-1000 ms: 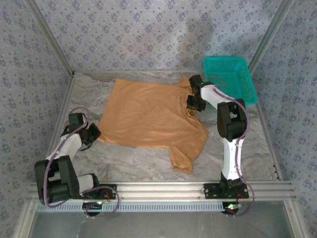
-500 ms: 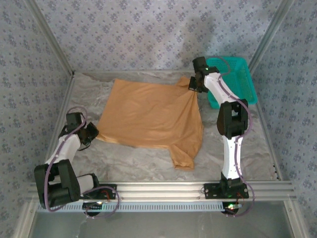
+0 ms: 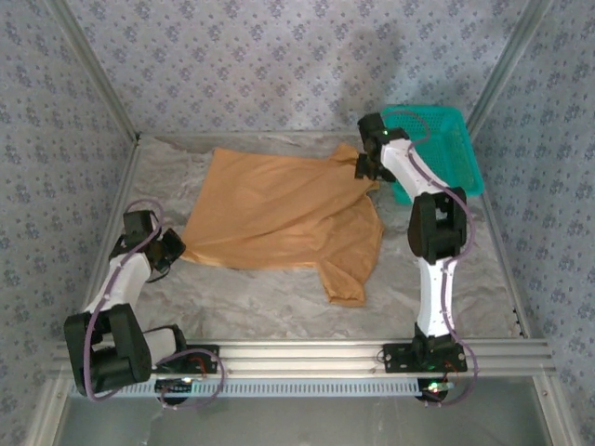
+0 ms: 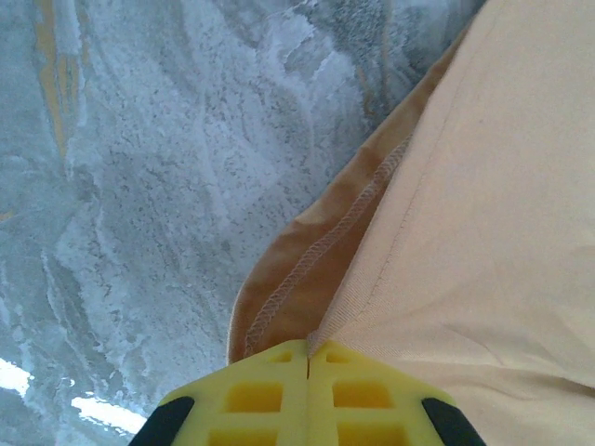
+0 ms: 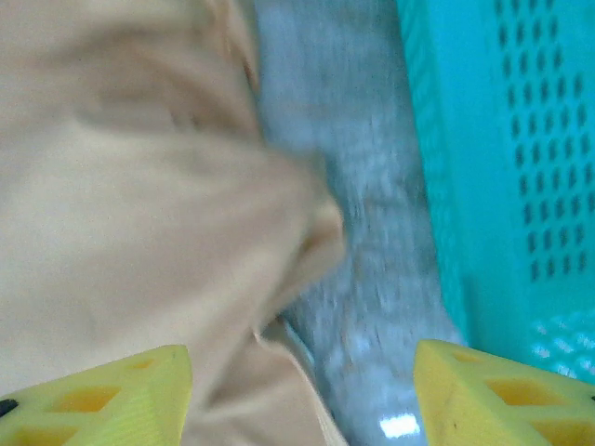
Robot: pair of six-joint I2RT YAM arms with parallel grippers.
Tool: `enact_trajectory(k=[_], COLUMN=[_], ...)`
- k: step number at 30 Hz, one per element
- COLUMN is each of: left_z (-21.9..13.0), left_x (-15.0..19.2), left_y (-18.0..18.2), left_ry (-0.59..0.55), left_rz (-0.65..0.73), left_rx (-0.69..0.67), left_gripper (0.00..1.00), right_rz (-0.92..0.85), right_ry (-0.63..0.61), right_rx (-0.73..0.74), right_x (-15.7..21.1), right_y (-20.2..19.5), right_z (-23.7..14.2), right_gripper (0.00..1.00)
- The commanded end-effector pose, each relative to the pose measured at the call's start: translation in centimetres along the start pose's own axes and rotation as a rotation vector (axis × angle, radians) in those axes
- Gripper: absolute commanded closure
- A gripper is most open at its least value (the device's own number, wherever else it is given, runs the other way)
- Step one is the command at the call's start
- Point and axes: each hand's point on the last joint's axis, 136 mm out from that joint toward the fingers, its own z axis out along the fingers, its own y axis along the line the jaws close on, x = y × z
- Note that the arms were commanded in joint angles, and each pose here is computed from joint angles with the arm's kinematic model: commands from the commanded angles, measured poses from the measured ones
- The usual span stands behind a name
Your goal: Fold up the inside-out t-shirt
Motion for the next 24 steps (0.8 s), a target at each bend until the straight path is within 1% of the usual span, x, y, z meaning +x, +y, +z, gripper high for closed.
enact_trajectory(k=[1, 3, 6, 8, 11, 16, 21, 23, 24], left_z=[-0.7, -0.7, -0.8, -0.8, -0.7, -0.7, -1.2, -1.3, -1.4], left_x=[0.0, 0.0, -0.1, 0.0, 0.3, 0.7, 0.7, 0.8, 0.9], left_y=[-1.0, -1.1, -1.5, -1.6, -1.7, -1.6, -1.6, -1.5, -1.5], left_ry=[-0.013, -0.020, -0.022, -0.019, -0.012, -0.010, -0.022, -0.021, -0.021], left_rz=[0.000, 0.005, 0.017, 0.024, 0.034, 0.038, 0.041, 0.040, 0.040], left_rx=[0.044, 0.047, 0.055, 0.055, 0.053, 0.053, 0.055, 0.054, 0.053], left_gripper=[1.00, 1.00, 1.00, 1.00, 1.00, 1.00, 1.00, 1.00, 1.00], right_rz=[0.032, 0.044, 0.037, 0.049, 0.055, 0.010, -0.002, -0.002, -0.005], right_ry=[0.069, 0.094, 0.144, 0.187, 0.225, 0.264, 0.293, 0.304, 0.311], right_rx=[-0.076, -0.135, -0.169, -0.194, -0.221, -0.182, -0.186, -0.197, -0.209], right_x=[6.3, 11.2, 17.9, 21.4, 25.3, 29.0, 31.1, 31.4, 31.5], right_y=[-0.6, -0.2, -0.1, 0.0, 0.8, 2.0, 3.1, 3.6, 4.0], right_z=[-4.2, -5.5, -6.3, -6.3, -6.1, -5.0, -3.8, -3.2, -3.1], right_gripper=[0.36, 0.37, 0.41, 0.43, 0.43, 0.43, 0.44, 0.47, 0.51])
